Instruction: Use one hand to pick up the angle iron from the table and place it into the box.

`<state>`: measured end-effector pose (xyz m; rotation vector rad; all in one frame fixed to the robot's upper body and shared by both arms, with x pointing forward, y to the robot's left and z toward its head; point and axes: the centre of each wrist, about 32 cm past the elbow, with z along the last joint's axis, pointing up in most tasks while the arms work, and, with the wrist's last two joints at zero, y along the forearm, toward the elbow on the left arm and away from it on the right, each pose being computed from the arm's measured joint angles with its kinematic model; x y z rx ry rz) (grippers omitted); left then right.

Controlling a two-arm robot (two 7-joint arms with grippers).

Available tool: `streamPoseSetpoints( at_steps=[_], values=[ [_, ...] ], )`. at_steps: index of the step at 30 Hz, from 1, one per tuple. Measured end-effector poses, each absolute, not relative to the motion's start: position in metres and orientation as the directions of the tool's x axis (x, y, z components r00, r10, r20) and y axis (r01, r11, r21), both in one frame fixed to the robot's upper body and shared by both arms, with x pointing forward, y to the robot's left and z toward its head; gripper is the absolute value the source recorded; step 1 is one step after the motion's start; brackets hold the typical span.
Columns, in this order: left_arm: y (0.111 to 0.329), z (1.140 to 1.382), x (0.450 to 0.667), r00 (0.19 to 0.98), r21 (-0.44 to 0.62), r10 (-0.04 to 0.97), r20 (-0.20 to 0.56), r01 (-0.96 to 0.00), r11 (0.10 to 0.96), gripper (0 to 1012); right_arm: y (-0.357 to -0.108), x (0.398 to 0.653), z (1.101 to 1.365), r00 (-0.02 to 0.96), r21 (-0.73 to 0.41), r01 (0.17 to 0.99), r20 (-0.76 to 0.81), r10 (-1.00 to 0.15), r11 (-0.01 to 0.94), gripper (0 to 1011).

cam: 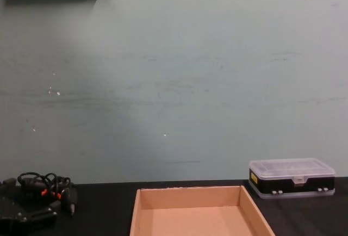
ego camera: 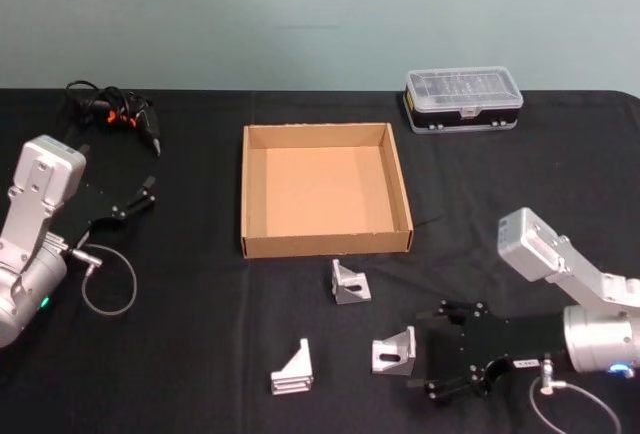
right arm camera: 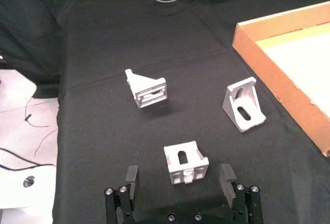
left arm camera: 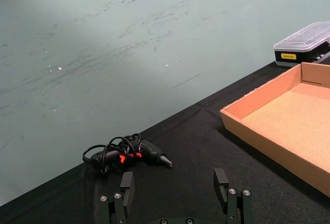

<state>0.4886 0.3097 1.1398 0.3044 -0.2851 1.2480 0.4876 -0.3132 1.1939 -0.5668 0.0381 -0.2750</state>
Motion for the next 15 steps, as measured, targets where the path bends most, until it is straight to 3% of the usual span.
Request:
streamPoseSetpoints(
  at_steps=[15],
  values=[
    [0.310, 1.140, 0.489, 0.292, 0.070, 0.880, 0.374, -0.955, 0.287, 1011, -0.298, 0.505, 1.189, 0.975, -0.542, 0.202, 0.031, -0.221, 0.816, 1002]
  ],
)
